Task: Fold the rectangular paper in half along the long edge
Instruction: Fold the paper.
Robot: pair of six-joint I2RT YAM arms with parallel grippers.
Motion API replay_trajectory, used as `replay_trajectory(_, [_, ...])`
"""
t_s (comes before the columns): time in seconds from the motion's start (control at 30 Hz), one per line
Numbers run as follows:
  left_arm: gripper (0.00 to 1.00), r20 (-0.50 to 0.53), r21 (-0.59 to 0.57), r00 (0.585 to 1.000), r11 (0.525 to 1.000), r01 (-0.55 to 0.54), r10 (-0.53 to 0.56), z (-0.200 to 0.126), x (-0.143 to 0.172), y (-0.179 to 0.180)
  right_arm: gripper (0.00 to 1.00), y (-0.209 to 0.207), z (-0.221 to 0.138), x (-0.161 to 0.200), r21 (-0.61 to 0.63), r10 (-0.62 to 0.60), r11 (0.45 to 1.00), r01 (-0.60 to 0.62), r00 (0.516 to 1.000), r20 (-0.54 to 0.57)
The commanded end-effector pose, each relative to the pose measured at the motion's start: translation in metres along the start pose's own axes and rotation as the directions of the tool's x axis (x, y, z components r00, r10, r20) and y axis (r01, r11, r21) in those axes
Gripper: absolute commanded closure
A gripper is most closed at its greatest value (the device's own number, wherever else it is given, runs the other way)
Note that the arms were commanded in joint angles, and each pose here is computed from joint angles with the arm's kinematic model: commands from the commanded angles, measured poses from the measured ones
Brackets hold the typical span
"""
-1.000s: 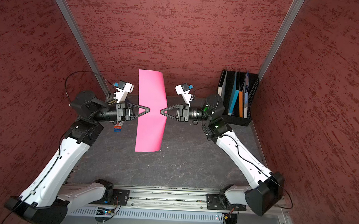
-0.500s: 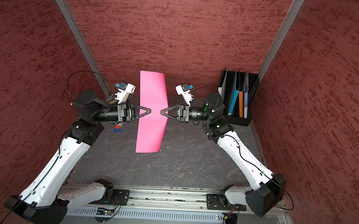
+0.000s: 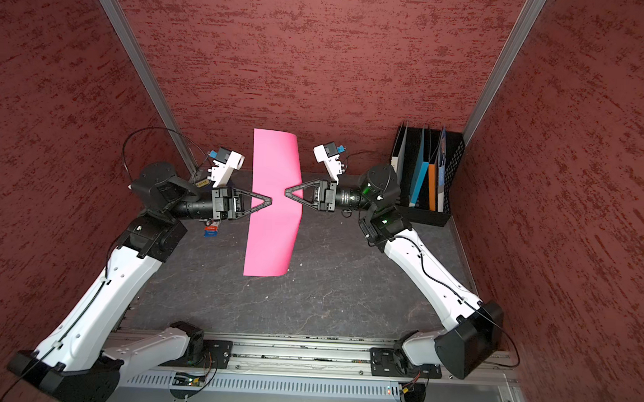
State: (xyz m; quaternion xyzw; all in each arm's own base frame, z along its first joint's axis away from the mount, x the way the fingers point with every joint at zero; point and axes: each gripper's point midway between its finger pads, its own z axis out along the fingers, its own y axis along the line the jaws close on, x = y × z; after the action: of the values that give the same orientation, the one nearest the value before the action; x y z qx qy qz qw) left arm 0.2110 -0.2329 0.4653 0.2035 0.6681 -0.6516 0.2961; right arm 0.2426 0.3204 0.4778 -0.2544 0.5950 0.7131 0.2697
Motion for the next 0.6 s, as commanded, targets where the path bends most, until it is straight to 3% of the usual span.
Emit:
replay_trajectory(0.0, [1.0, 0.026, 0.028, 0.998, 0.998, -0.064, 0.063, -0.0001, -0.0045, -0.0144, 0.59, 0.0156, 0.0033, -0.0138, -0.054, -0.055, 0.997, 0.058, 0.997, 0.061])
replay_trajectory(0.07, [1.0, 0.027, 0.031, 0.998, 0.997, -0.066, 0.065, 0.0013, -0.0043, -0.0145, 0.62, 0.0148, 0.0031, -0.0161, -0.063, -0.055, 0.996, 0.06, 0.995, 0.079])
replay_trajectory(0.23, [1.0, 0.015, 0.029, 0.998, 0.998, -0.054, 0.054, 0.0036, -0.0001, -0.0103, 0.82, 0.018, 0.0031, -0.021, -0.078, -0.065, 0.994, 0.073, 0.992, 0.106])
replay_trajectory(0.57, [1.0, 0.004, 0.018, 0.999, 0.998, -0.054, 0.054, 0.0037, 0.0038, -0.0084, 0.99, 0.0222, 0.0022, -0.0226, -0.082, -0.081, 0.992, 0.091, 0.99, 0.113])
